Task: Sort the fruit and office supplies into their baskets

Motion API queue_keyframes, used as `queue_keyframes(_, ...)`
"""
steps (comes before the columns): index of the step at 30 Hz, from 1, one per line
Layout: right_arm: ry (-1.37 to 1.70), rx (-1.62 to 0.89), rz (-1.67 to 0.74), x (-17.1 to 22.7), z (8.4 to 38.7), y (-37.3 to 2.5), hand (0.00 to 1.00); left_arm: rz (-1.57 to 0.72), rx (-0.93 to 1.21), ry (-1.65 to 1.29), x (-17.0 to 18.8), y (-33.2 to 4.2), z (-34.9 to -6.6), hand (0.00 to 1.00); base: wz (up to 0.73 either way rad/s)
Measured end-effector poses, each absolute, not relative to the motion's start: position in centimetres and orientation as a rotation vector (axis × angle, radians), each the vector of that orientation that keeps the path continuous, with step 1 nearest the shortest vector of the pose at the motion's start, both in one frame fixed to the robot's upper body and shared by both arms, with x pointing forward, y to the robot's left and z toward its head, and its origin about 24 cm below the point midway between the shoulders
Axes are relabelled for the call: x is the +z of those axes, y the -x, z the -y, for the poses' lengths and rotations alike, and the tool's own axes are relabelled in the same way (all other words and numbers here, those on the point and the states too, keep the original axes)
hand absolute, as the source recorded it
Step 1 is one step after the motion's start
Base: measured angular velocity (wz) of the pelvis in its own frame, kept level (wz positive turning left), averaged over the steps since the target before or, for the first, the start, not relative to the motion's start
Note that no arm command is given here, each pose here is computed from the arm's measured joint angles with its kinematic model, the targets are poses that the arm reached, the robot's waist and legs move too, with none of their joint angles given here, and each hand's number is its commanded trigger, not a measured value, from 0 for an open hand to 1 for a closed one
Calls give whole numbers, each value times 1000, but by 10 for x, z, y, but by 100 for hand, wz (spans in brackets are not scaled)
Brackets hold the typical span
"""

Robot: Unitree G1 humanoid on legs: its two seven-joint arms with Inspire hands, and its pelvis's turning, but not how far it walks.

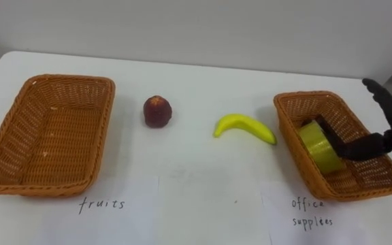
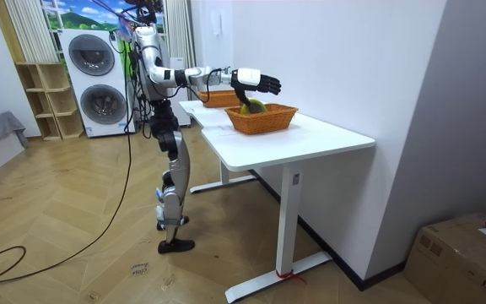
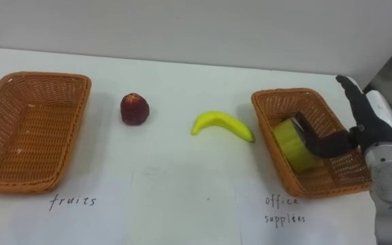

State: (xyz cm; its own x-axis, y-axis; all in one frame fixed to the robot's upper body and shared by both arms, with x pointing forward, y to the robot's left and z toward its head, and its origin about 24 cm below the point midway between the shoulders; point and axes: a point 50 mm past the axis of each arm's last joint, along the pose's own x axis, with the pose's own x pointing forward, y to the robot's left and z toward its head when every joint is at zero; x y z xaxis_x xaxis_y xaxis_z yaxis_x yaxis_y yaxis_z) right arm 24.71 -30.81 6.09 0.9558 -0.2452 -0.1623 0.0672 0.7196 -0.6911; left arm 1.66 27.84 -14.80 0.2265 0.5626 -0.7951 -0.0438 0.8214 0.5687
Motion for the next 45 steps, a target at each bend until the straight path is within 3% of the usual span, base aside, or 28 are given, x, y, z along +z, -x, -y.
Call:
queue_keyframes(10,706,-288,-117,80,305,-249,0,-1308,472,-503,-149,-10,-278,0,0)
queue_keyframes(25,621,-378,39,90,278,-265,0,-1263,500,-485,-147,-30,-282,0,1)
queue_keyframes(36,678,-278,147,105,240,-288,0,-1269,496,-501,-146,-29,-287,0,3)
queue_keyframes(45,692,-116,88,90,221,-291,0,-1272,472,-517,-146,-30,-285,0,5)
